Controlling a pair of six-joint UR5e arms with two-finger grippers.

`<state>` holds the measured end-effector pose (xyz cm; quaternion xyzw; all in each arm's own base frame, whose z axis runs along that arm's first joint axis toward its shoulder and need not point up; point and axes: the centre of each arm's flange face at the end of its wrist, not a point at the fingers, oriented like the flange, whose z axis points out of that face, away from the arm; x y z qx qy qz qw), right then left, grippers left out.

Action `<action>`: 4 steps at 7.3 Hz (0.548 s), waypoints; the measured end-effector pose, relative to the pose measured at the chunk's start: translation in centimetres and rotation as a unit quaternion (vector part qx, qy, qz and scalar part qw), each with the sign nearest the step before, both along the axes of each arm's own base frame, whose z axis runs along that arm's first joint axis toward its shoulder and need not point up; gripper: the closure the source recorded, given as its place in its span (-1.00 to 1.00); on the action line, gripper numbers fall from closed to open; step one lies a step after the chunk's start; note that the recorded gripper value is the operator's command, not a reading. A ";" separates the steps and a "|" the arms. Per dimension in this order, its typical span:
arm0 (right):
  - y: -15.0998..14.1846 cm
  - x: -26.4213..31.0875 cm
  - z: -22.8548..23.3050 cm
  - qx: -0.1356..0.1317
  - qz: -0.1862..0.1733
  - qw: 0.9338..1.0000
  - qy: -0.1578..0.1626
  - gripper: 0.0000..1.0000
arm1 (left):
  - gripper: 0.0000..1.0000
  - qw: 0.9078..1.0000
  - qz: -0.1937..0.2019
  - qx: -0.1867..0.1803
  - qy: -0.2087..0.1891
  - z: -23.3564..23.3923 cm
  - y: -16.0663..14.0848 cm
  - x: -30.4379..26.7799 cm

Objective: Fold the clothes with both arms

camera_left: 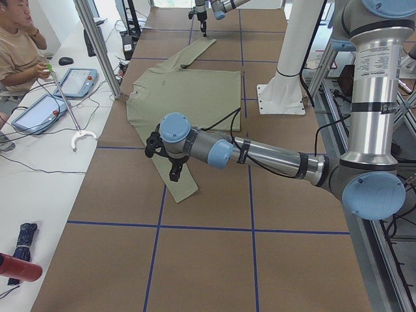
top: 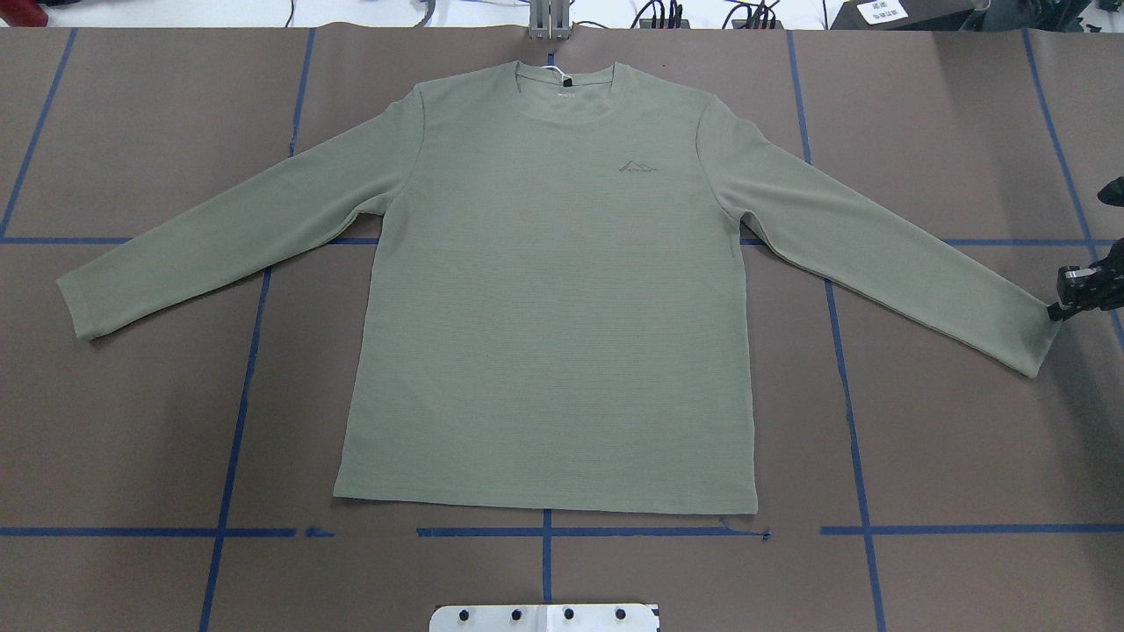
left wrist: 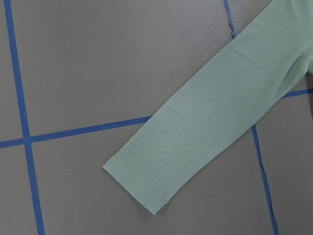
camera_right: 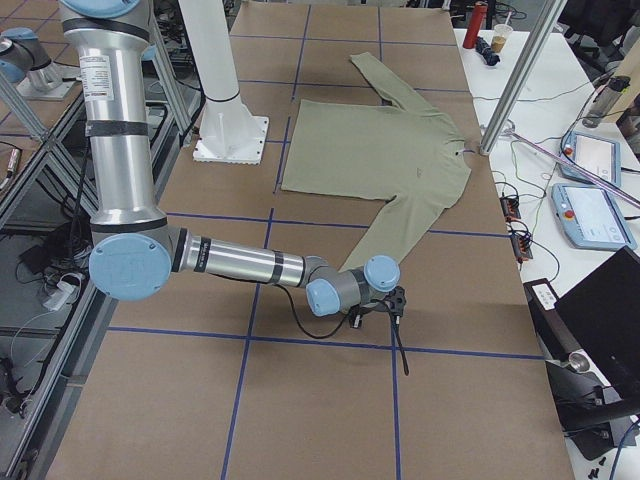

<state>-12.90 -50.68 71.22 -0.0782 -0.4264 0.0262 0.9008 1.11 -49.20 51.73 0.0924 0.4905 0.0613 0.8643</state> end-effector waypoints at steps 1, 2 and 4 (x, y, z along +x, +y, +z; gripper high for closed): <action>-0.1 -0.1 -1.3 -0.001 0.003 1.000 -0.015 1.00 | -0.98 1.000 0.000 0.000 0.001 -0.1 0.0 0.0; -0.4 -0.4 -4.1 -0.006 0.012 0.999 -0.041 1.00 | -0.98 1.000 0.001 0.001 0.002 -0.2 -0.1 0.0; -2.6 -2.2 -14.8 -0.036 0.071 0.993 -0.083 1.00 | -0.98 1.000 0.001 0.001 0.004 -0.3 -0.2 0.1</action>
